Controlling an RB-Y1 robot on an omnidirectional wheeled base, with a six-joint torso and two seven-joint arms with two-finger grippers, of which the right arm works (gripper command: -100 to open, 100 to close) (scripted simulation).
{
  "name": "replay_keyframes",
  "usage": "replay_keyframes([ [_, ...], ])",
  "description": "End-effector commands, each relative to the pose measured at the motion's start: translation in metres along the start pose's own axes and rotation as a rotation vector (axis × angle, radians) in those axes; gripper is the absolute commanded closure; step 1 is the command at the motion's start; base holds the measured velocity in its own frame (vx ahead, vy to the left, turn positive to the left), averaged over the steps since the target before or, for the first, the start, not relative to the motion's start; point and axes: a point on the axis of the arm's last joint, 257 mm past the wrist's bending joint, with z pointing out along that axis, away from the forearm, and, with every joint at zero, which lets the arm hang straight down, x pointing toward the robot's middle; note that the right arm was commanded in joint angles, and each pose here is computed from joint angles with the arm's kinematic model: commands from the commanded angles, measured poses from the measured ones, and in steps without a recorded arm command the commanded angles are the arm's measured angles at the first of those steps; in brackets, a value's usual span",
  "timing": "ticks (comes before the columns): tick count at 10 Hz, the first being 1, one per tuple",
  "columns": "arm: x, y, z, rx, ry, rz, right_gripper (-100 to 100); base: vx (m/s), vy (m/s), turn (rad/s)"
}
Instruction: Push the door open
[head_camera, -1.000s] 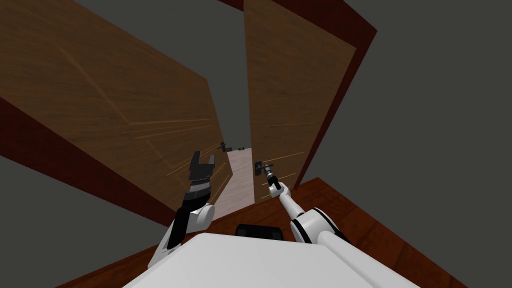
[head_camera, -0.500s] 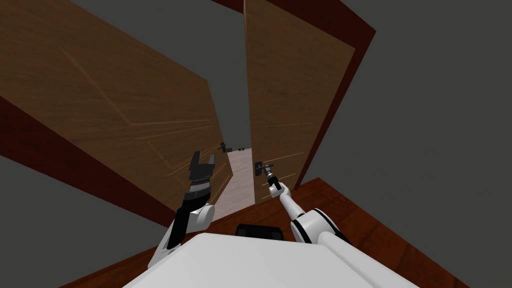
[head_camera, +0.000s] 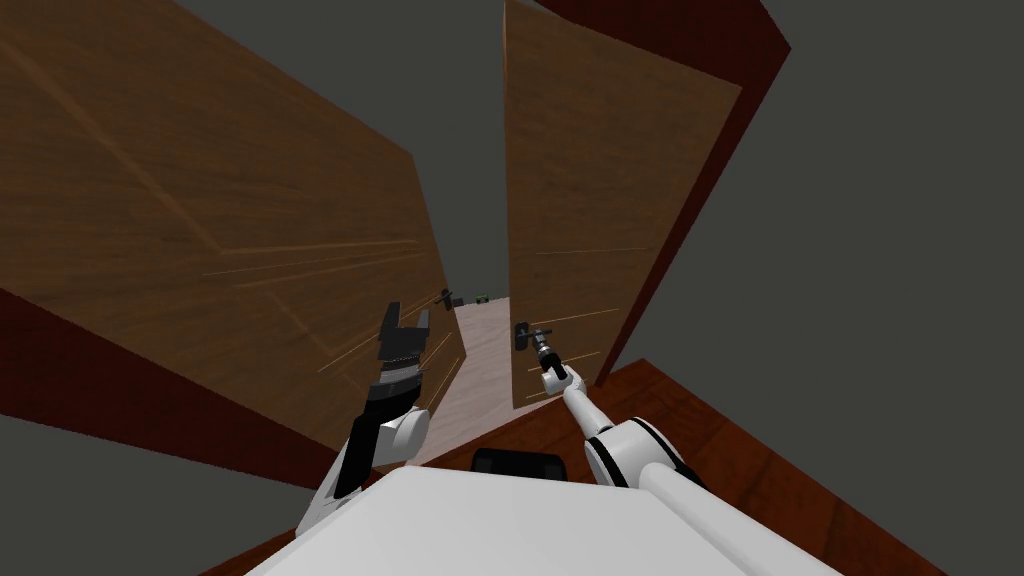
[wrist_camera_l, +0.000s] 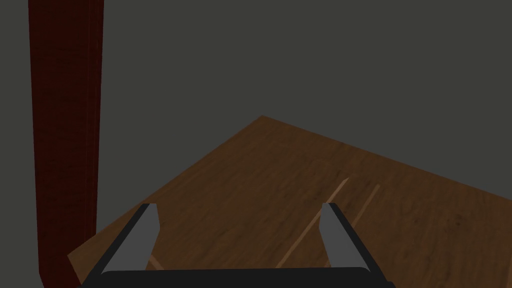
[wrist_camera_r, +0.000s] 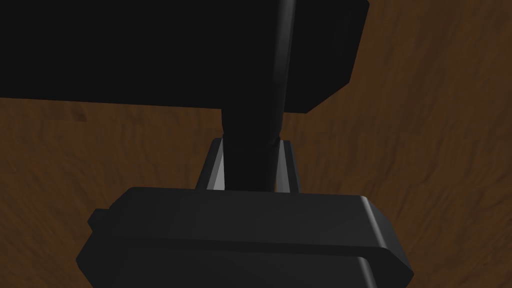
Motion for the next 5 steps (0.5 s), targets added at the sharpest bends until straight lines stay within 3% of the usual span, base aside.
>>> replay_keyframes([
  [1,-0.014,0.006,0.0014,-0.012,-0.020,-0.007,100,0.161,0.140,-0.059],
  [5,-0.051,0.004,-0.0034,-0.008,-0.085,-0.009,100,0.157,0.143,-0.065],
])
